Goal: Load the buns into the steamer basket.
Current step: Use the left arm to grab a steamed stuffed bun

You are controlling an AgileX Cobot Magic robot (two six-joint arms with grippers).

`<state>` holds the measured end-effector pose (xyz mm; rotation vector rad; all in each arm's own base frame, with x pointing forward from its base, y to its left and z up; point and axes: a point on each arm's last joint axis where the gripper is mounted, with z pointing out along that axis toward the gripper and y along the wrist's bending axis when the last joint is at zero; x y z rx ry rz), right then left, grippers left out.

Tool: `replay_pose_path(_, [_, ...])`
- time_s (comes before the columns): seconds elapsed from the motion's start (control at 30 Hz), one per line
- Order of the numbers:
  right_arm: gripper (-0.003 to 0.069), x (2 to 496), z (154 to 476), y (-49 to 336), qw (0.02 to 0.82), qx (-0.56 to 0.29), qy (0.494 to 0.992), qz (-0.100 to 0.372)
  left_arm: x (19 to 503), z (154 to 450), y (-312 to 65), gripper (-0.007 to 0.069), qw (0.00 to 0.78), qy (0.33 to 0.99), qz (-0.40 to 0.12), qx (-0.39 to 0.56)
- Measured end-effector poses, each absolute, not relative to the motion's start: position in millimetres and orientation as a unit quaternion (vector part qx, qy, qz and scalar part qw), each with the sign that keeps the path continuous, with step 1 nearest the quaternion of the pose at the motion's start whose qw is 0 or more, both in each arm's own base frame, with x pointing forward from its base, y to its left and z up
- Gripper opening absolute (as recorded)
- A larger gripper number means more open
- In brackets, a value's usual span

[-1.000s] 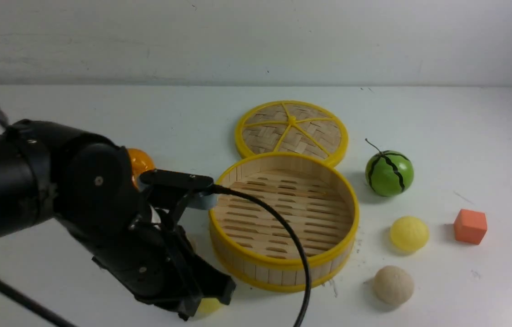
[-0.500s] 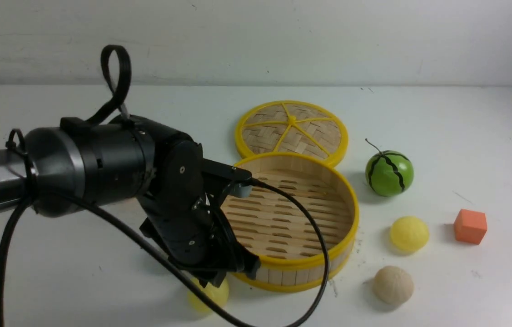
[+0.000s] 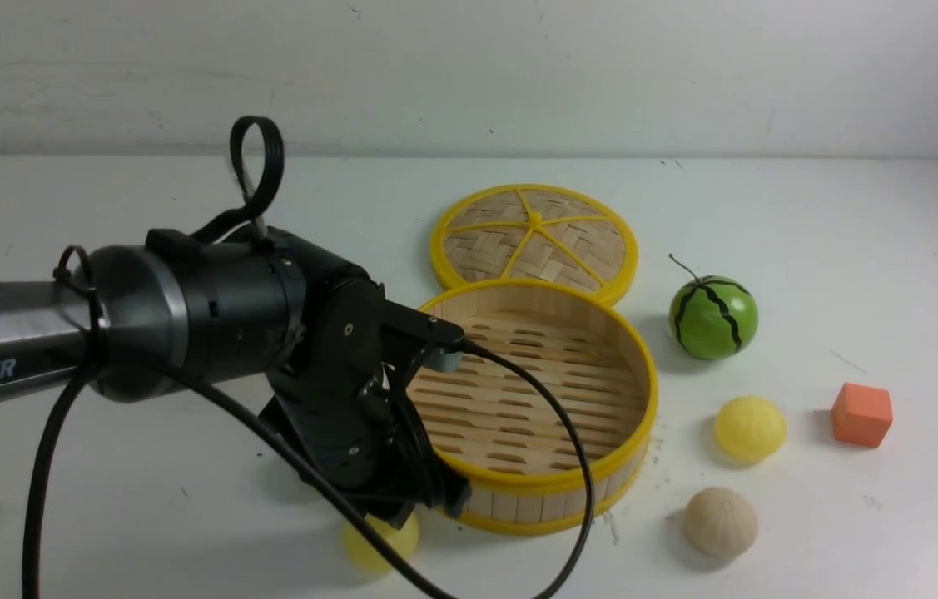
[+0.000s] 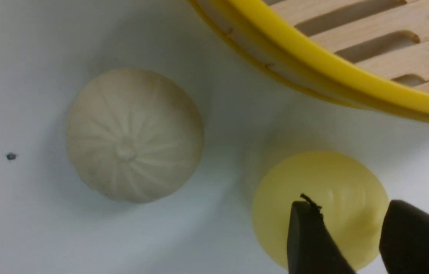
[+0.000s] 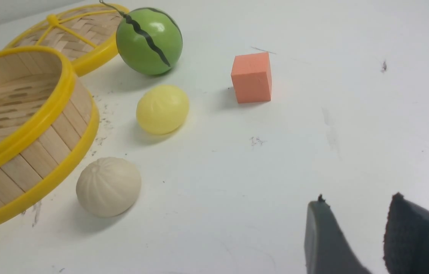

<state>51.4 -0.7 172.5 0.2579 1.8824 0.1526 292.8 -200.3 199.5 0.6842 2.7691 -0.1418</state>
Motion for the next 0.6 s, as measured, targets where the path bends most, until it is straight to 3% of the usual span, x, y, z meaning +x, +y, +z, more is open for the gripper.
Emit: replay_pose_path(0.6, [0.0241, 51, 172, -1, 0.579, 0.110, 0.805, 0.065, 285, 215, -197, 0.0269, 0.139, 0.961, -0.057, 0.231])
